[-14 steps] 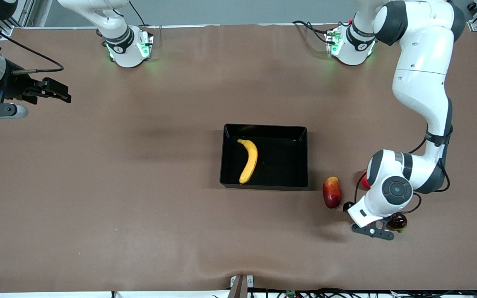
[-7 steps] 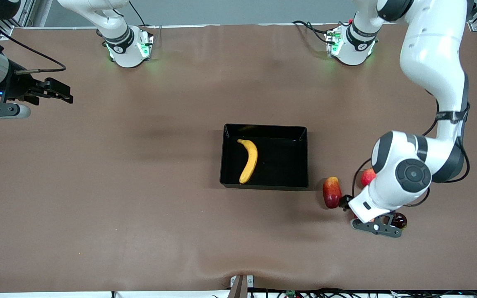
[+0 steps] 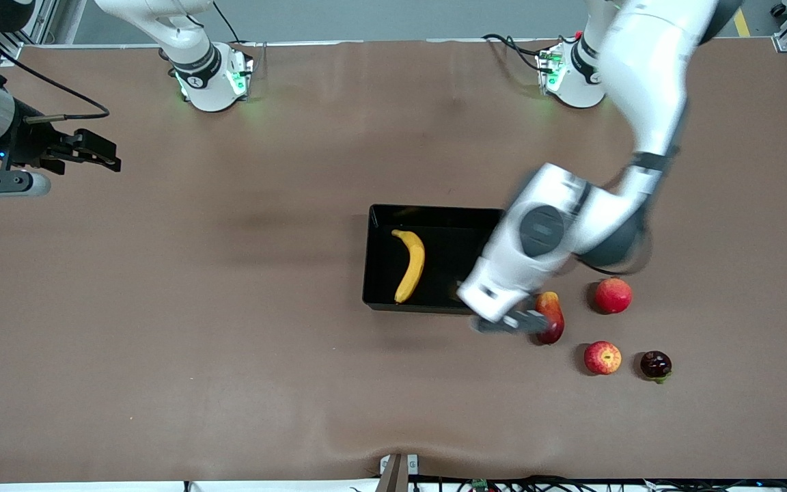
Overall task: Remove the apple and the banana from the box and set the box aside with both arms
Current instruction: 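Move the left gripper back over the yellow banana in the tray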
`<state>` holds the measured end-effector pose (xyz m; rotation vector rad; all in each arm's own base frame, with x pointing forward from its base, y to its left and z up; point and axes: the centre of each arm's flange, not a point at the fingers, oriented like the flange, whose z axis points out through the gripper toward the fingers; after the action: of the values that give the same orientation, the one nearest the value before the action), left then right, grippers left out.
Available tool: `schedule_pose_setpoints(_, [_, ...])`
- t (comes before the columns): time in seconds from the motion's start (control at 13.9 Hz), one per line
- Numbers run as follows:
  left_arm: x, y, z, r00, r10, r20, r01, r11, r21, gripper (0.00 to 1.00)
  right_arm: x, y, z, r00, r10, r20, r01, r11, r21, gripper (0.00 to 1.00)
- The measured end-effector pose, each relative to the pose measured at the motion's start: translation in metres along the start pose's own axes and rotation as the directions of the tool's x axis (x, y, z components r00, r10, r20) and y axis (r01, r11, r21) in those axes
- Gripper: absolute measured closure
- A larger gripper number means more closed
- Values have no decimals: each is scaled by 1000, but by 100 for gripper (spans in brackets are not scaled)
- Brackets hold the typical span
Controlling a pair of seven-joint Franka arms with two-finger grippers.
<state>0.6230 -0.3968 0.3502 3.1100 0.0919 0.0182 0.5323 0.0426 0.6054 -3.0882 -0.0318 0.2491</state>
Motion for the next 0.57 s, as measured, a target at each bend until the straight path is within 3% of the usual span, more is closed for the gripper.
schedule_pose_setpoints(0.29, [-59,73,32,999,-49,18,49,999,12,0,0,-1,0,1000,-2,-1,2,1000,0,0])
schedule_pose_setpoints(0.57, [-64,82,86,998,-54,35,53,999,6,0,0,-1,0,1000,-2,-1,2,1000,0,0])
